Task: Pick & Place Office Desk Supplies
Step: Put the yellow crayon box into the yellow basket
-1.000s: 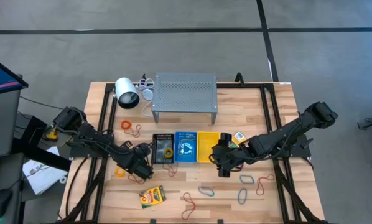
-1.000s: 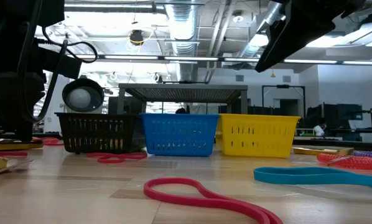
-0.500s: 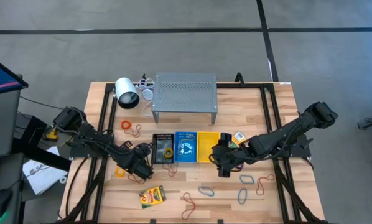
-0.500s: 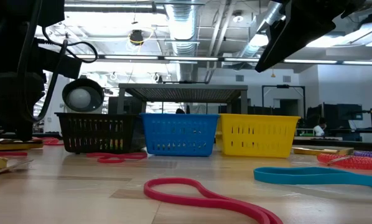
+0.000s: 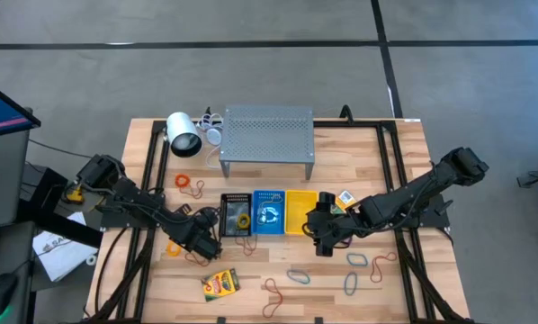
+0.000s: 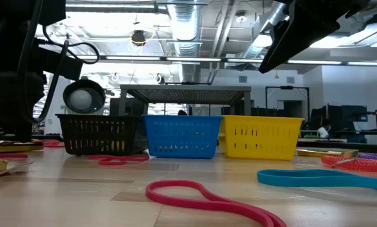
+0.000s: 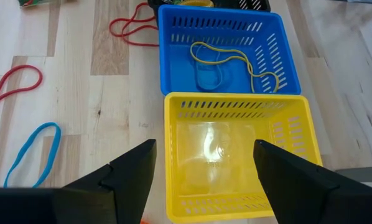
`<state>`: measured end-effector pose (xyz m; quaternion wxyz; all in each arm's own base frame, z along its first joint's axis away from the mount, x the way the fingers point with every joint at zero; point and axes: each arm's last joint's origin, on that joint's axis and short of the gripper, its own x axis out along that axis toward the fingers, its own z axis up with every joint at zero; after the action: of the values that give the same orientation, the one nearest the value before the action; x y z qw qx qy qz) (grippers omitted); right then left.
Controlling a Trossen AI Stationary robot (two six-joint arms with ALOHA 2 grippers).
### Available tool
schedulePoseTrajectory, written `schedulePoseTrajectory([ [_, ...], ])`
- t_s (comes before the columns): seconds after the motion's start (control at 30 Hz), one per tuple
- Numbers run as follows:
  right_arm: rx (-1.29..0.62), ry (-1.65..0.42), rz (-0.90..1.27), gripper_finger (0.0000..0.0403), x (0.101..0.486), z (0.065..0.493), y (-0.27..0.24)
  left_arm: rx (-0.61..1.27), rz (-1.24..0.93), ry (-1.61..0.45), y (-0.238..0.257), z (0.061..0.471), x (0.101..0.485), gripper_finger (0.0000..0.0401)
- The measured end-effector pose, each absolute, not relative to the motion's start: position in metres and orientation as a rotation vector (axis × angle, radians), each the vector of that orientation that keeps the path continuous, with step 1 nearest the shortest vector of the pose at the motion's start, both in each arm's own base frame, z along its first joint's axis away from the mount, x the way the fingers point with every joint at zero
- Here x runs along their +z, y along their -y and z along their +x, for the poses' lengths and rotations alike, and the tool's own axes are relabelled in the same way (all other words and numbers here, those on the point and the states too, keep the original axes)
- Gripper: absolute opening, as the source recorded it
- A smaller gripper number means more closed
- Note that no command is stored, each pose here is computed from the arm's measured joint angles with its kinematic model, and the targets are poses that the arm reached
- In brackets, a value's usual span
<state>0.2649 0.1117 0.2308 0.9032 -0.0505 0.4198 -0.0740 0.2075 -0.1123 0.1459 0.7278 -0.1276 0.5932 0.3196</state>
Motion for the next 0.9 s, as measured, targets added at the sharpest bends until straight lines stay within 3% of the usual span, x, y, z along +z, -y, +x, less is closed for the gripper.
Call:
schedulePoseTrajectory([
  [0.23,-0.153,-0.868,-0.104,0.0265,0.2308,0.2649,-0.1117,0.703,-0.282,-1.308,0.1124,0.2076,0.1459,0.0019],
  [0.5,-0.153,-0.868,-0.104,0.0265,0.2308,0.2649,-0.1117,0.693,-0.296,-1.299,0.1133,0.2090,0.1457,0.0020],
  [0.63,-0.154,-0.867,-0.101,0.0265,0.2308,0.2649,-0.1117,0.663,-0.295,-1.306,0.1145,0.2102,0.1455,0.0051],
  [0.9,-0.154,-0.867,-0.101,0.0265,0.2308,0.2649,-0.1117,0.656,-0.301,-1.299,0.1150,0.2111,0.1455,0.0153],
])
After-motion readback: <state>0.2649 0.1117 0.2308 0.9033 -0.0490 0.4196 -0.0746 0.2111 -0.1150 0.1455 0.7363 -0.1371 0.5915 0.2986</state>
